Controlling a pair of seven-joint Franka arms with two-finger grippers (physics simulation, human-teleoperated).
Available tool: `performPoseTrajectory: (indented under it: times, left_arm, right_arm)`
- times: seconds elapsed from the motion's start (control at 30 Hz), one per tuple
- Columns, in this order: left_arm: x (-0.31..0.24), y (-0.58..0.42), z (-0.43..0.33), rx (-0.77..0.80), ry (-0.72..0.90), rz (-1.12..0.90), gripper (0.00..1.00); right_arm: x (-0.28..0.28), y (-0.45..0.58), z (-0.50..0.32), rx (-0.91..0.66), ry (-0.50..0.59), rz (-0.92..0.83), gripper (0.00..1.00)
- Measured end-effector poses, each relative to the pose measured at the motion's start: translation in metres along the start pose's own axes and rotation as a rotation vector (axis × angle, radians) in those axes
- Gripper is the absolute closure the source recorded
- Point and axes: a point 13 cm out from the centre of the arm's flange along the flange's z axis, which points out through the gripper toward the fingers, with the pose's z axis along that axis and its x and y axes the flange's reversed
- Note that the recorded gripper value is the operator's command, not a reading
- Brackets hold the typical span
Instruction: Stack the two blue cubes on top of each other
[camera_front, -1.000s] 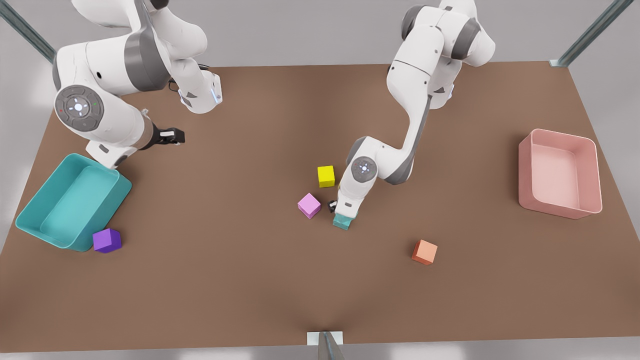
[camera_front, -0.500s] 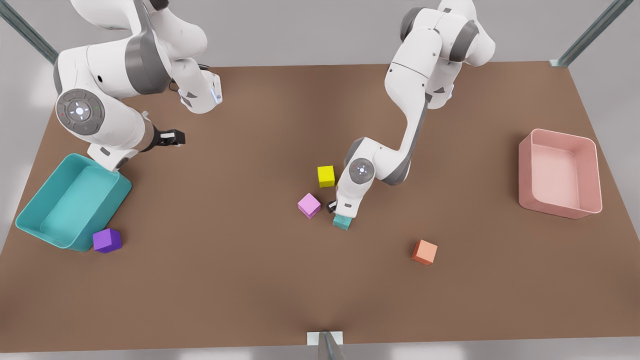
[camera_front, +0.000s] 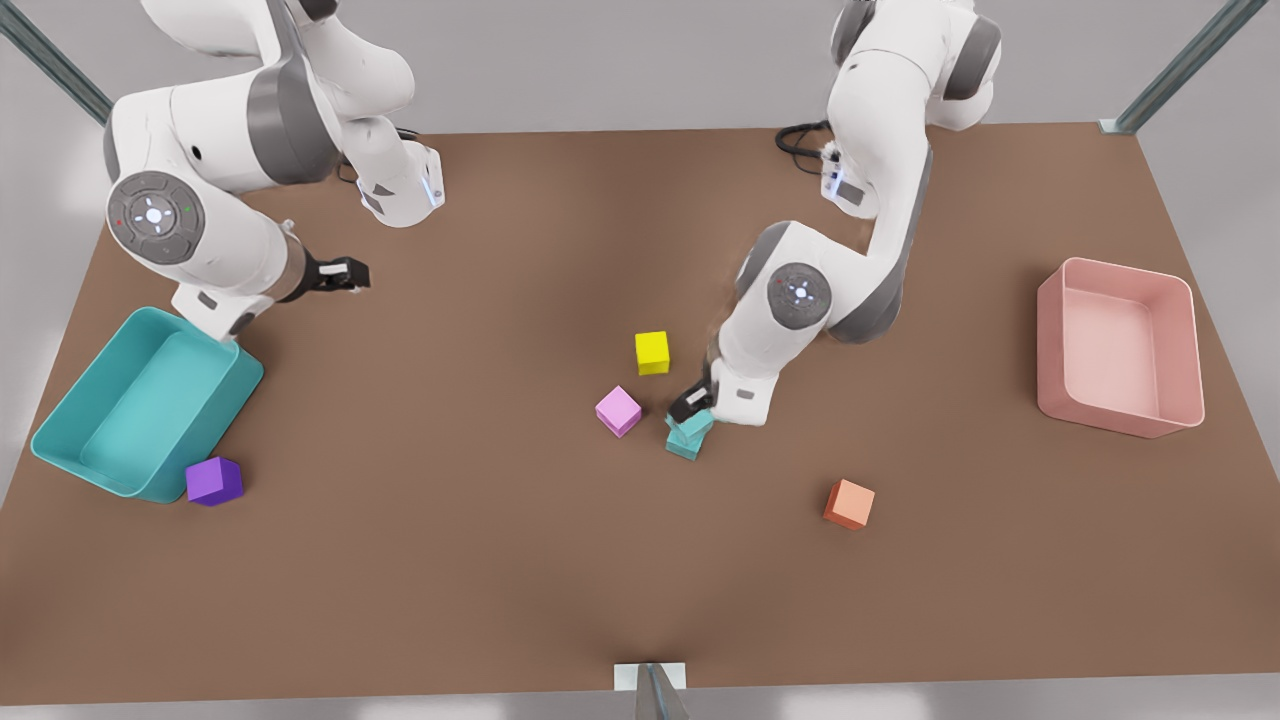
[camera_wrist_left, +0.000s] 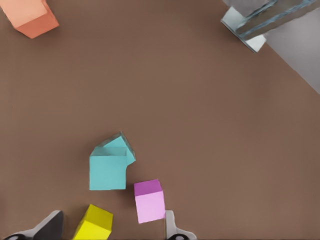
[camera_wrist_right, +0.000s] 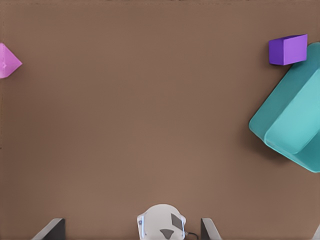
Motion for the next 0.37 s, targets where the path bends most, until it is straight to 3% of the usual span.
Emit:
performPoseTrajectory:
  times: [0.07,0.17,0.37]
  left_arm:
    - [-0.081,0.066,-0.074,-0.095,-0.067,-0.001,0.0]
    - [-0.14,0.167,-0.133,-0.214,-0.042,0.035,0.0]
    - [-0.144,0.241,-0.14,-0.311,0.066,0.228,0.0]
  right_arm:
    - [0.0,-0.001,0.0,0.0,-0.001,0.002,0.0]
    - [0.0,-0.004,-0.001,-0.001,-0.002,0.005,0.0]
    - [0.0,-0.004,-0.001,-0.001,-0.003,0.002,0.0]
